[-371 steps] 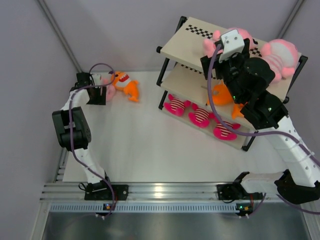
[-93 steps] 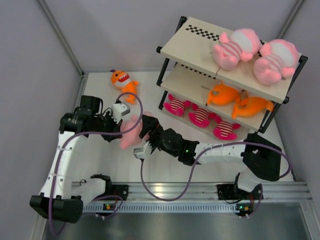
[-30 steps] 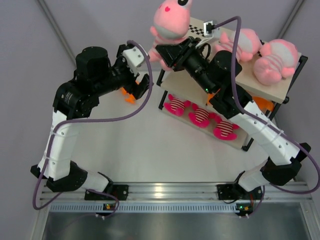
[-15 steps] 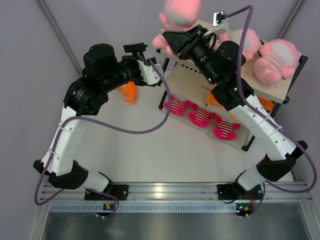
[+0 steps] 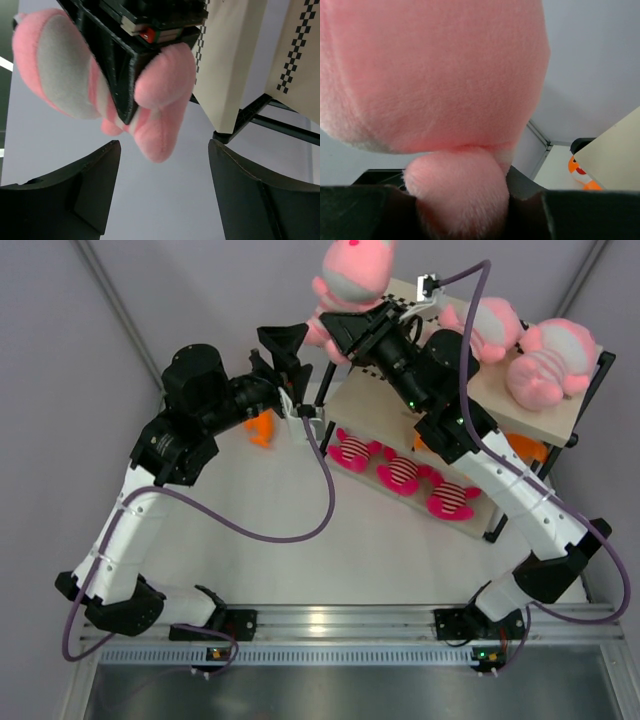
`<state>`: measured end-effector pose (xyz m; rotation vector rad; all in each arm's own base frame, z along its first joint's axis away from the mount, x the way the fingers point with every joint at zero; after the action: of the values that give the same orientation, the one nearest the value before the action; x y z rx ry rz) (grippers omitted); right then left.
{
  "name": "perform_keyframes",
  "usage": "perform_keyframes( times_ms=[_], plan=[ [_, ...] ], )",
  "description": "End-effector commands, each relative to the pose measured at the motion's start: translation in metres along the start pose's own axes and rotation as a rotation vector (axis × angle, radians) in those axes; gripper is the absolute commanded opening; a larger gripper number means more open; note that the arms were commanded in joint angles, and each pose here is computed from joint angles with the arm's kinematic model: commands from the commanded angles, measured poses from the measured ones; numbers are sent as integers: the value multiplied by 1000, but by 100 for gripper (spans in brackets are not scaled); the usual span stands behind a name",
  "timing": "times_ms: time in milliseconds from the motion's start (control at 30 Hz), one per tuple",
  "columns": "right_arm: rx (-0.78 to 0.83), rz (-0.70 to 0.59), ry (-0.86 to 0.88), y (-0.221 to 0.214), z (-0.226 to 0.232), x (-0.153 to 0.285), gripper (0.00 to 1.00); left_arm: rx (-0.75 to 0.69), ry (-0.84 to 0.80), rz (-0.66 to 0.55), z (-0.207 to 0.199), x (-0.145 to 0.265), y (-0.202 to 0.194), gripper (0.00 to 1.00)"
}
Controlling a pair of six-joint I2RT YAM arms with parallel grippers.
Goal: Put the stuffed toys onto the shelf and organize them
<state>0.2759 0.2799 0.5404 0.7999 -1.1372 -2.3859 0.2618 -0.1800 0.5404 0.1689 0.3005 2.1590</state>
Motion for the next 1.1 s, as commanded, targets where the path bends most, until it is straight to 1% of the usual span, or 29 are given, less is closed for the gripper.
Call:
perform_keyframes(
  times_ms=[0, 67, 133, 200, 233, 367, 467, 500, 533, 600, 633, 833, 900, 1067],
  plan=[
    [-27, -103, 75, 29, 13, 14, 0, -97, 85, -92, 24, 0, 15, 76],
    [-32, -107, 87, 31, 15, 15, 0, -91, 93, -110, 25, -3, 17, 72],
    [-30, -105, 98, 33, 17, 17, 0, -80, 92, -113, 26, -5, 16, 63],
    [-31, -98, 103, 31, 17, 17, 0, -94, 71, -116, 19, -9, 14, 60],
    [-29, -99, 104, 32, 16, 18, 0, -104, 65, -119, 18, -9, 14, 58],
    [-37, -112, 108, 35, 16, 23, 0, -92, 69, -95, 18, -11, 10, 33],
    [-47, -116, 114, 37, 15, 24, 0, -93, 82, -51, 20, -13, 5, 33],
    [-50, -113, 113, 36, 14, 25, 0, -91, 85, -44, 21, -14, 4, 35],
    [-53, -118, 116, 39, 14, 27, 0, -89, 89, -40, 22, -14, 4, 38],
    [-58, -114, 115, 38, 11, 28, 0, -68, 97, -29, 24, -12, 4, 48],
    [-61, -123, 120, 41, 12, 30, 0, -60, 100, -27, 24, -12, 3, 49],
    [-55, -133, 125, 46, 10, 37, 0, -64, 92, -28, 22, -14, 2, 49],
    [-56, -125, 143, 45, 12, 39, 0, -55, 93, -56, 24, -13, 6, 52],
    [-98, -101, 202, 42, 18, 39, 0, -61, 90, -88, 26, -17, 9, 50]
  ],
)
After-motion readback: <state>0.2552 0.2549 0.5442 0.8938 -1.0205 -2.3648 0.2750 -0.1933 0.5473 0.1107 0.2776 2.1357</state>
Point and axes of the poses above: each gripper's point midway between its finger pads, its own x axis back along the fingers, its own z axis along the line the jaws close on, y = z × x, the point moved 8 cm from there along x, back along the fingers, and after that the axes turned 10 degrees about x, right-handed, at the moved point
